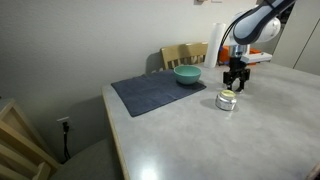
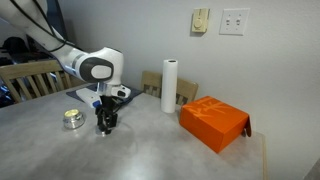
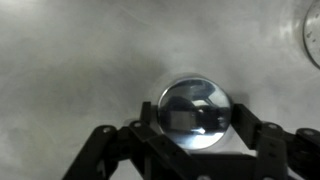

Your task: Take the lid off the silver container and put it on the table

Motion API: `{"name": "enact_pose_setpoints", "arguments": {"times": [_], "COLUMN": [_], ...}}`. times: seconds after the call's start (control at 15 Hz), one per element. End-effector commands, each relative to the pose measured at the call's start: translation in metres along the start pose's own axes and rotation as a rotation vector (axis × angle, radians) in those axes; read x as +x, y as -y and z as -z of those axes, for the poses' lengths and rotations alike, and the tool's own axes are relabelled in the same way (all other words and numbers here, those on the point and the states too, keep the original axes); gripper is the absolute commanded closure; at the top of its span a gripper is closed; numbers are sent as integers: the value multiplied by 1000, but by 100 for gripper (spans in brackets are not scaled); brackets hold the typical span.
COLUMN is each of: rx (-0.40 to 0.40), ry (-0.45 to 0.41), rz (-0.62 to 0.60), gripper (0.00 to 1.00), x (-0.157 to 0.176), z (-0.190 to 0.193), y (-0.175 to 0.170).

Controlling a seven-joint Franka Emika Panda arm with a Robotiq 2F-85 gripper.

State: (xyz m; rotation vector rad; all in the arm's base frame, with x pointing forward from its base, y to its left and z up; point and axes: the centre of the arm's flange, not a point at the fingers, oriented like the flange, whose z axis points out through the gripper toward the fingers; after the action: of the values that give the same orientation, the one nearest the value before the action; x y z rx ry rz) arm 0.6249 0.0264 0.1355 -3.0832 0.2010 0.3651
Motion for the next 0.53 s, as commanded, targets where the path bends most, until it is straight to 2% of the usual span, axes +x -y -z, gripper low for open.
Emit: {"name": "enact_pose_setpoints", "arguments": {"times": [0.0,0.27,0.47], "rx": [10,3,-37], "ry": [18,8,-15], "rz": [20,23,40], "gripper": [0,0,0], "x": [6,-3,-22], "z": [-7,-1,12], "y": [2,8,27]}}
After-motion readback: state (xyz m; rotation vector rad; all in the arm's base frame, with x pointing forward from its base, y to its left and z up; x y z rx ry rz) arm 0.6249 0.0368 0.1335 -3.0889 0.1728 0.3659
